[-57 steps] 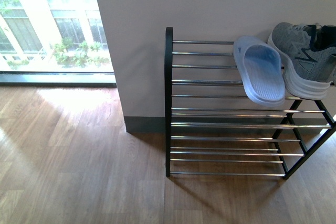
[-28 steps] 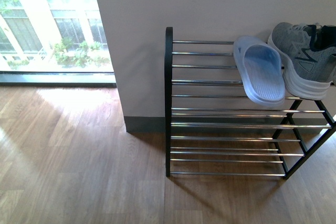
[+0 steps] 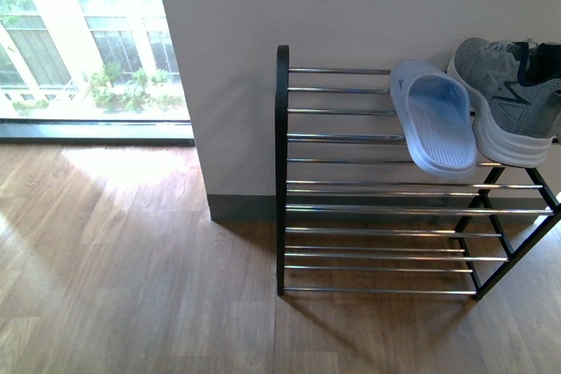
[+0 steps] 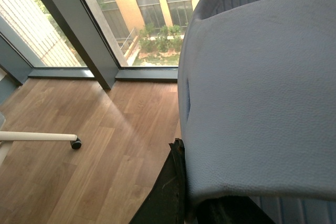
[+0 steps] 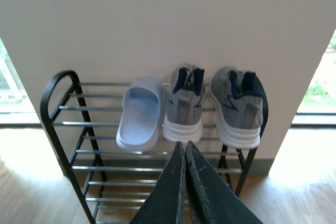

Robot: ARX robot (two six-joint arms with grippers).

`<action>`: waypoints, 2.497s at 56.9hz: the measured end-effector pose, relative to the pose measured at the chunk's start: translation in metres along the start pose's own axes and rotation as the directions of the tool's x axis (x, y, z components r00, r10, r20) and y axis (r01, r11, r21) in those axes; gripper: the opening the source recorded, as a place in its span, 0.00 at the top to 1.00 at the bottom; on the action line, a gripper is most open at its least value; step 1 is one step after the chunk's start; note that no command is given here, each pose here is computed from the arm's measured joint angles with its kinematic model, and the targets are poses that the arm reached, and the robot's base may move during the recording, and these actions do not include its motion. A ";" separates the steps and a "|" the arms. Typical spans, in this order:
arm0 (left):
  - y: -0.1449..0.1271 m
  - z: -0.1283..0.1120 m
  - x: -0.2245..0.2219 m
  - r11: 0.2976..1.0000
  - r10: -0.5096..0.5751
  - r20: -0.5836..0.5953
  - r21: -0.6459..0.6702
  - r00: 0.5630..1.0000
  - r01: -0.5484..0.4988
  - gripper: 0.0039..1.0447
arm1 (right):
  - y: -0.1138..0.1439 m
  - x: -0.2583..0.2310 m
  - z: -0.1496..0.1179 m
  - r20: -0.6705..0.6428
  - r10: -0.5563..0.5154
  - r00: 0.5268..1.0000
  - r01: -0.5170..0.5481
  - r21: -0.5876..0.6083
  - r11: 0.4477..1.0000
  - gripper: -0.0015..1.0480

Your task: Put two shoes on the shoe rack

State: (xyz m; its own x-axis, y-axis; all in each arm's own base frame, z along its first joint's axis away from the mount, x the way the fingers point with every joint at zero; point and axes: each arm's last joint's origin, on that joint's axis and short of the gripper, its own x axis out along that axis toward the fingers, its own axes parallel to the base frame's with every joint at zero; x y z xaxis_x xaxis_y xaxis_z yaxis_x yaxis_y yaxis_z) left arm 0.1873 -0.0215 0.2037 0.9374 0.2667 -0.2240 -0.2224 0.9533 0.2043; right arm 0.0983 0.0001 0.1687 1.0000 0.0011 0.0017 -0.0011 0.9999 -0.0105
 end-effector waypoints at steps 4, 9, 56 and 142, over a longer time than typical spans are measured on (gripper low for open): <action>0.000 0.000 0.000 1.000 0.000 0.000 0.000 1.000 0.000 0.99 | 0.000 -0.001 0.001 0.012 -0.001 1.000 0.001 0.000 1.000 0.98; 0.000 0.000 0.000 1.000 0.000 0.000 0.000 1.000 0.000 0.99 | 0.000 -0.001 0.001 0.010 0.000 1.000 0.000 0.000 1.000 0.98; -0.004 0.003 0.000 0.996 -0.072 -0.054 -0.055 0.996 0.069 0.99 | 0.000 -0.001 0.001 0.010 -0.007 1.000 0.007 0.004 1.000 0.09; -0.250 0.032 0.241 0.935 -0.332 -0.356 0.001 0.874 0.356 0.99 | 0.000 -0.001 0.001 0.012 -0.002 1.000 0.002 0.003 1.000 0.09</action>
State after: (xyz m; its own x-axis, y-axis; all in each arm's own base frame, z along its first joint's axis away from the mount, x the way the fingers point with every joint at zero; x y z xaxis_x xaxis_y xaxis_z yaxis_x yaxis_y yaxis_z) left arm 0.4772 -0.2001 0.1291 0.7976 -0.0331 -0.6023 0.1257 0.9857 0.1124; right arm 0.0968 0.0001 0.1694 0.9999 -0.0011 0.0135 0.0012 1.0000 -0.0070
